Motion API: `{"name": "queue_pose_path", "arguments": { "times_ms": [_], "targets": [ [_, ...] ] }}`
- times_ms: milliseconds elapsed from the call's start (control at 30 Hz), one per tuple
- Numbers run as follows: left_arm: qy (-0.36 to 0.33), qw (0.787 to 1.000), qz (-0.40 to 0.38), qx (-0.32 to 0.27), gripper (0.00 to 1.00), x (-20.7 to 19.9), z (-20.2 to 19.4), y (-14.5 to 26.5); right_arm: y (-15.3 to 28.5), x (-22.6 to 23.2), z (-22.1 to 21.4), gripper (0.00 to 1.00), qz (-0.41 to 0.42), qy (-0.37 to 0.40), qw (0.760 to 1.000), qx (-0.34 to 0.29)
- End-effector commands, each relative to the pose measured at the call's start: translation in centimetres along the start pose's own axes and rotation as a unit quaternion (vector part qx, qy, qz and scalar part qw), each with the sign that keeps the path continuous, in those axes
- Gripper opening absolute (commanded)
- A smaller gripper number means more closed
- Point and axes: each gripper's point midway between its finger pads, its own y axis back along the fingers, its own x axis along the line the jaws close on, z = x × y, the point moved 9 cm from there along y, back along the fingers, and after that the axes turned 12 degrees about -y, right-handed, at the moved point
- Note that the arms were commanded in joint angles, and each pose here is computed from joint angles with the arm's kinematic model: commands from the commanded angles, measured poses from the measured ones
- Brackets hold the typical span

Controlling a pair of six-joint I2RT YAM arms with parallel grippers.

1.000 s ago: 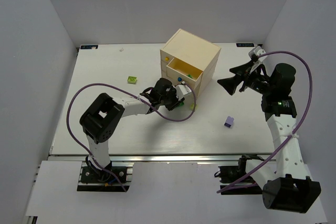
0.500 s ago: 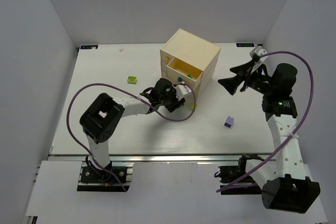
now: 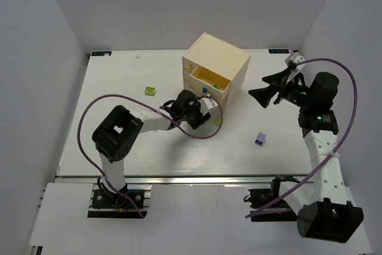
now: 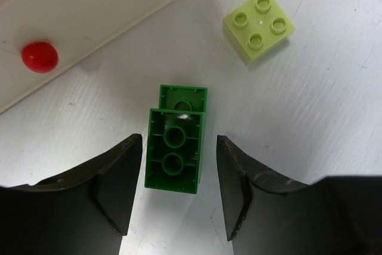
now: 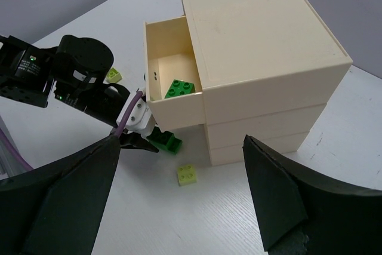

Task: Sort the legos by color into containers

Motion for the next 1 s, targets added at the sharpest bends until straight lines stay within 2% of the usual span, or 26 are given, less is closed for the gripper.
{"name": "queue_pose_path", "arguments": {
  "times_ms": [0, 233, 367, 500, 600, 700, 867, 900, 933, 967],
  "targets": [
    [0.003, 1.0, 0.003, -0.001, 0.63, 0.1, 0.3, 0.0, 0.2, 0.3, 0.6, 0.89, 0.012, 0.02, 1.0, -0.014],
    [0.002, 1.0, 0.007, -0.005, 0.6, 0.2, 0.4, 0.0, 0.2, 0.2, 0.5, 0.89, 0.009, 0.018, 1.0, -0.014],
    [0.003, 1.0, 0.007, -0.013, 0.38, 0.4, 0.9, 0.1, 0.2, 0.2, 0.5, 0.89, 0.009, 0.018, 1.0, -0.014],
    [0.01, 0.999, 0.013, -0.033, 0.24, 0.8, 2.3, 1.3, 0.1, 0.1, 0.2, 0.89, 0.014, 0.016, 1.0, -0.009],
    [0.023, 0.998, 0.009, -0.051, 0.15, 0.7, 3.3, 2.6, 0.1, -0.1, -0.2, 0.89, 0.019, 0.019, 1.0, 0.001],
    [0.048, 0.995, 0.002, -0.085, 0.12, 0.4, 5.2, 5.4, -0.1, -0.3, -0.8, 0.89, 0.035, 0.022, 0.999, 0.024],
    [0.09, 0.981, -0.046, -0.166, 0.09, -0.7, 9.0, 11.1, -0.2, 0.1, -2.2, 0.89, 0.119, 0.016, 0.991, 0.06],
    [0.116, 0.978, -0.064, -0.162, 0.09, -1.2, 8.8, 11.9, -0.2, 0.8, -2.5, 0.89, 0.165, 0.012, 0.984, 0.065],
    [0.128, 0.975, -0.085, -0.161, 0.09, -1.9, 8.6, 12.6, -0.2, 0.9, -2.4, 0.89, 0.193, 0.045, 0.978, 0.06],
    [0.133, 0.968, -0.109, -0.182, 0.08, -2.3, 9.2, 14.0, 0.0, 1.8, -3.0, 0.89, 0.239, 0.024, 0.968, 0.065]
  ]
}}
